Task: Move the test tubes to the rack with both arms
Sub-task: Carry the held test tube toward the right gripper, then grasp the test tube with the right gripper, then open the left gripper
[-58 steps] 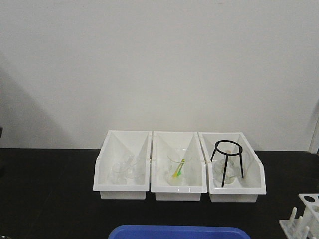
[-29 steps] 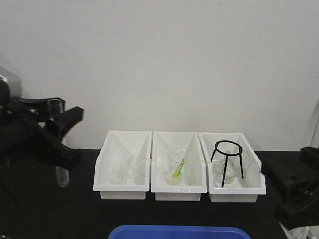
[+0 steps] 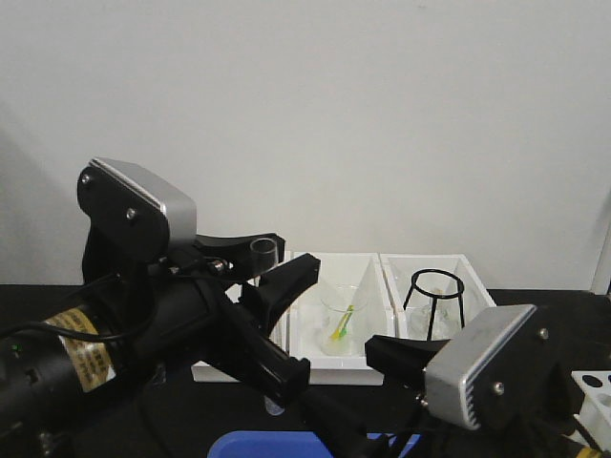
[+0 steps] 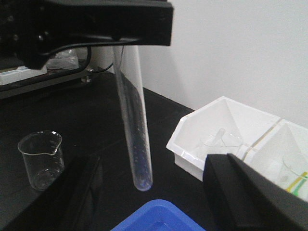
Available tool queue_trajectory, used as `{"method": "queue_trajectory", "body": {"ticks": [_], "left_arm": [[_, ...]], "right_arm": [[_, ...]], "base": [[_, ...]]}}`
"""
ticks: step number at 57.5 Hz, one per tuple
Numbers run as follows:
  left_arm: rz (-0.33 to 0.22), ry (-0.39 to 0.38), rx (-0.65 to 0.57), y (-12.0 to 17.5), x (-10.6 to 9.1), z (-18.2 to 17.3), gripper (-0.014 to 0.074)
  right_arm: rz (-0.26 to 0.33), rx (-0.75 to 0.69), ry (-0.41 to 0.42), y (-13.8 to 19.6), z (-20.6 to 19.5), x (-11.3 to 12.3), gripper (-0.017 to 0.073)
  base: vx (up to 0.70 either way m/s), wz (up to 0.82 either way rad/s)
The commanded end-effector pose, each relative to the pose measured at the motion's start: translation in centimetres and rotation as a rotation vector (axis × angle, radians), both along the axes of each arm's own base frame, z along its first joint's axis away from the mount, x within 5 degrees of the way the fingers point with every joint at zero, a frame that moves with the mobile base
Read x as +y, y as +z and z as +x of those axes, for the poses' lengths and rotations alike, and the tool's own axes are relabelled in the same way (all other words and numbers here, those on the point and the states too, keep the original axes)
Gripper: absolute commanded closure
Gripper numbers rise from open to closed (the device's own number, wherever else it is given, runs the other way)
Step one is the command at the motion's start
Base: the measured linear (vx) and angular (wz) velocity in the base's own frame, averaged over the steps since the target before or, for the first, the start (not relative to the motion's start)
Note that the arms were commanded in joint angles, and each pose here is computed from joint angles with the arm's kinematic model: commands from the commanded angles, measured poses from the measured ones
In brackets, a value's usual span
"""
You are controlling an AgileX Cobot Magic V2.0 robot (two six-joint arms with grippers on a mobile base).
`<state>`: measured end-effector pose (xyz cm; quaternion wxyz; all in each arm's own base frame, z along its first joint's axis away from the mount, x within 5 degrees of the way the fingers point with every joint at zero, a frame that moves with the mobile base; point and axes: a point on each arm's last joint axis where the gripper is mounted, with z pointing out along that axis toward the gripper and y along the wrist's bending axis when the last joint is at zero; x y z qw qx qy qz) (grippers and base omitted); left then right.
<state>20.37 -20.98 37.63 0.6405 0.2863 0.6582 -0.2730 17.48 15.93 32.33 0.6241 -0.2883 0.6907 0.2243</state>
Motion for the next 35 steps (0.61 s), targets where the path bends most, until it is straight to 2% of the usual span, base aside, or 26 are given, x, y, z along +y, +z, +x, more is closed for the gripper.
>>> {"method": "queue_trajectory", "body": {"ticks": [1,4,14,25,35], "left_arm": [[-0.137,-0.047,-0.076,2.8,-0.3,-1.3,0.0616],[-0.151,-0.069,-0.061,2.8,-0.7,-1.7,0.0616],[-0.151,-0.131,-0.052,2.7,-1.9,-3.1,0.0616],[-0.107,-0.173,-0.011,1.5,-3.4,-3.6,0.0614],[-0.095,-0.181,-0.003,1.1,-3.9,-3.6,0.0614]], "right_arm": [[0.105,-0.123,0.017,2.3,-0.1,0.4,0.0065],[0.109,-0.127,0.022,2.2,0.0,0.6,0.0065],[0.128,-0.142,0.022,2.4,0.0,0.7,0.0065],[0.127,-0.142,0.022,2.4,0.0,0.7,0.0065],[0.125,-0.139,0.022,2.4,0.0,0.7,0.0081]], "base": [[0.00,0.00],[0.00,0.00],[0.00,0.00],[0.00,0.00],[0.00,0.00]]}}
